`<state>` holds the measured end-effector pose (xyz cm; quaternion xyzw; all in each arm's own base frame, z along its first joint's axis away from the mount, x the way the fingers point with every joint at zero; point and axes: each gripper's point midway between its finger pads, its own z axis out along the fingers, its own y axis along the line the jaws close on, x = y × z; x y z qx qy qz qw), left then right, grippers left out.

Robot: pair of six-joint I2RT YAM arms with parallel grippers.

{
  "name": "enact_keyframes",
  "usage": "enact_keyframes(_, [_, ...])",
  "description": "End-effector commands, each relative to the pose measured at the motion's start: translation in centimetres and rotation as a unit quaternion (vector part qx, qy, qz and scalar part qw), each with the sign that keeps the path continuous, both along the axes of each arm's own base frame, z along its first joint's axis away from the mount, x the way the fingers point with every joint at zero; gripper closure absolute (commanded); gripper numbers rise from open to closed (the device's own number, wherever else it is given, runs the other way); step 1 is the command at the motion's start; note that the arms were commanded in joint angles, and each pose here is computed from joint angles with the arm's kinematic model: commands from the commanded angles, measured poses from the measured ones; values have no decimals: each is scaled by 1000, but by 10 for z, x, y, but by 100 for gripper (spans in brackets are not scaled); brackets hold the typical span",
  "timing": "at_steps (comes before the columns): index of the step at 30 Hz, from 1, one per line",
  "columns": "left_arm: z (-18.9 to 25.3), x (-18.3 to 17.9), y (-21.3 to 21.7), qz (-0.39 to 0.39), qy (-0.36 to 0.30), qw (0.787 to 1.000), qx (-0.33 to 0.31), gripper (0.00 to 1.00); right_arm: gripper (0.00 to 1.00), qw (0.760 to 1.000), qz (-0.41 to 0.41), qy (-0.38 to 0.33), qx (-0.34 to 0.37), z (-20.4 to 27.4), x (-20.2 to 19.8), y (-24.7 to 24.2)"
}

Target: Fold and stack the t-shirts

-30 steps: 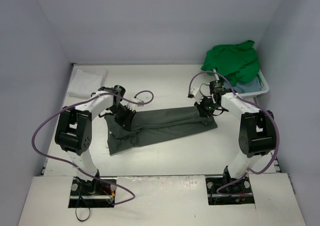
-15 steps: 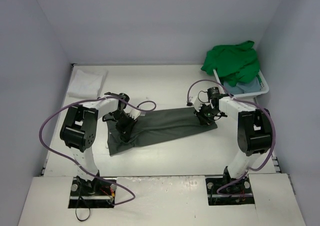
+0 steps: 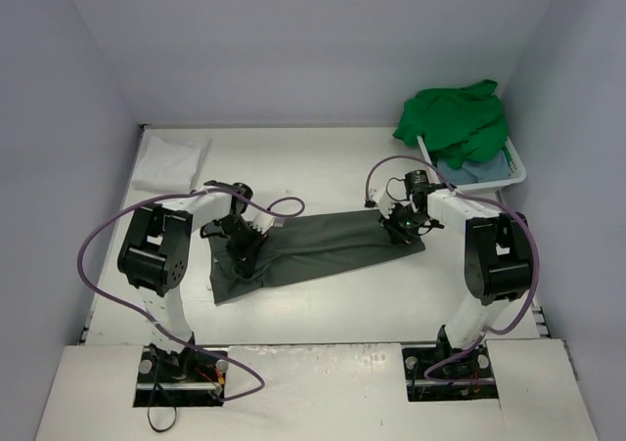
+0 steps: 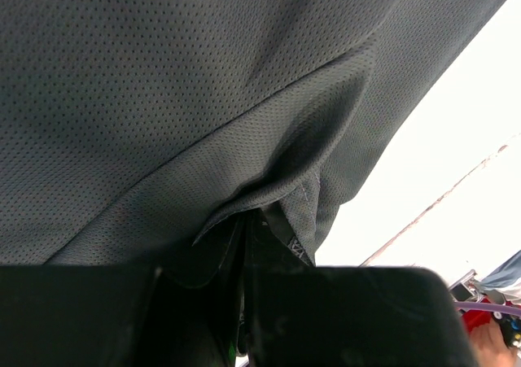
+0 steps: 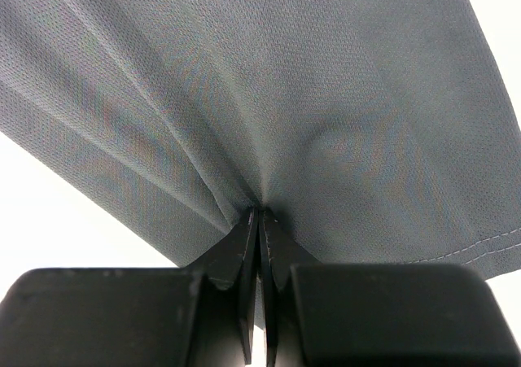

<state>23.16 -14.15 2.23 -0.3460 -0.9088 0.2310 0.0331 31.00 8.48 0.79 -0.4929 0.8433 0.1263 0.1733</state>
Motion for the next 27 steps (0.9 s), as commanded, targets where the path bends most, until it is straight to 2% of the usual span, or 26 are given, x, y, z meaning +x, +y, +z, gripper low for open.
enact_keyframes(1, [7,17,3,-13,-46,999,15,100,100,1000,5,2,-20,1,-2,-3])
enact_keyframes(9, [38,35,-2,-8,-69,998,12,100,100,997,-1,-70,11,54,32,17])
enact_keyframes(18, [36,38,1,-1,-62,998,29,100,99,992,1,-118,42,97,64,47])
enact_keyframes(27, [34,31,1,-1,-53,998,29,100,100,997,29,-53,47,54,41,67])
